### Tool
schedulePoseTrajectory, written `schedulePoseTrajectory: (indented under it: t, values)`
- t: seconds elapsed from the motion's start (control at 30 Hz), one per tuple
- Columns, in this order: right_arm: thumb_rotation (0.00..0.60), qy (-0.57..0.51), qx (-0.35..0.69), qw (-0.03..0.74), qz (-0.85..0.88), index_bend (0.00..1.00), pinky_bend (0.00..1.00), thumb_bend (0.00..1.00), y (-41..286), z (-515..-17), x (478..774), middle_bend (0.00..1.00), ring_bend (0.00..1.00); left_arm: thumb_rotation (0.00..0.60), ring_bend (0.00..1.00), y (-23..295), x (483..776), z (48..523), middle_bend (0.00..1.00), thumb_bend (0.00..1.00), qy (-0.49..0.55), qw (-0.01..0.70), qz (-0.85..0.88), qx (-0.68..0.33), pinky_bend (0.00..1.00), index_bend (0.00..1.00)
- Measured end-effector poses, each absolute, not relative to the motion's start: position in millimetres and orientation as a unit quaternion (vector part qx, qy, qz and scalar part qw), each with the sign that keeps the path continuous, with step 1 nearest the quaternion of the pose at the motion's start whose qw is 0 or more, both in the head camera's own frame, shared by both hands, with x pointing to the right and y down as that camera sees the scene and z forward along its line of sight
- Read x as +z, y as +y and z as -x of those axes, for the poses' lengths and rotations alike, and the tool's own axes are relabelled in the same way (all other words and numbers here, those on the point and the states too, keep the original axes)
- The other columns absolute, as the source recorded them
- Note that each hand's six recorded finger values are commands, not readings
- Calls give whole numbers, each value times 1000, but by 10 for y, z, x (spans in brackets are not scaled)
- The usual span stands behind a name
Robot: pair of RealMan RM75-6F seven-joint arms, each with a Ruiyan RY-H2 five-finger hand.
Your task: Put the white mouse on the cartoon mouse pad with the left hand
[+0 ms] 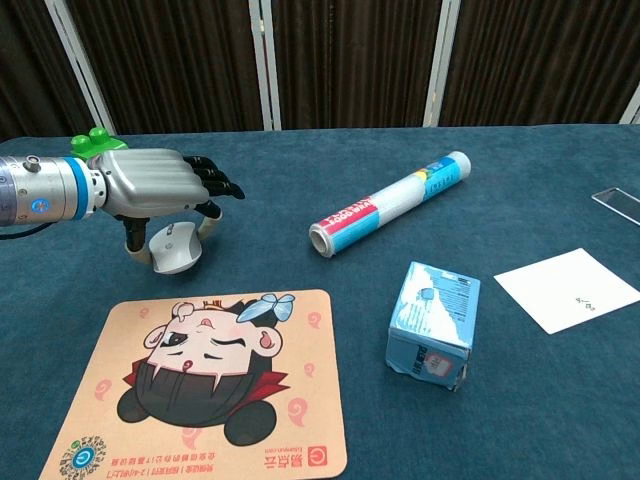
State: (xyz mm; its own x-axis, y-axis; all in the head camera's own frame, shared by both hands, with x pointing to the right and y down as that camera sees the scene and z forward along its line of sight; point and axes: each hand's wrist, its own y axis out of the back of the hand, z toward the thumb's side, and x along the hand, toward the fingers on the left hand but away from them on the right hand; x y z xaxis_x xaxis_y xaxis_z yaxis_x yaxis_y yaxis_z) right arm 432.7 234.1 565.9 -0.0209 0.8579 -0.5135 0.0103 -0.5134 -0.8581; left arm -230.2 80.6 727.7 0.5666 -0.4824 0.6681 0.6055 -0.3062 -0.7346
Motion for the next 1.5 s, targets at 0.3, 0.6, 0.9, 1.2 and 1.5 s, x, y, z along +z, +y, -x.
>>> schedulePoseTrajectory:
  t: [0.3,0.6,0.9,1.2,1.5]
  values:
    - [600,-356,619,343,610,0,0,137,2343,-4331,5654,0,0,600,0,1313,7075,1891,0,136,-74,591,703,-388,0,483]
    - [600,-357,620,343,609,0,0,136,2344,-4334,5653,0,0,600,0,1736,6961,1680,0,136,-106,600,721,-329,0,483]
    - [600,-357,620,344,609,0,0,138,2346,-4332,5651,0,0,600,0,1941,6873,1699,0,135,-134,613,720,-296,0,324]
    - [600,-357,619,345,608,0,0,136,2346,-4331,5649,0,0,600,0,1902,6869,1703,0,135,-120,611,721,-304,0,0]
    - [600,-358,618,345,609,0,0,136,2347,-4334,5645,0,0,600,0,1869,6800,1683,0,134,-96,599,734,-305,0,0]
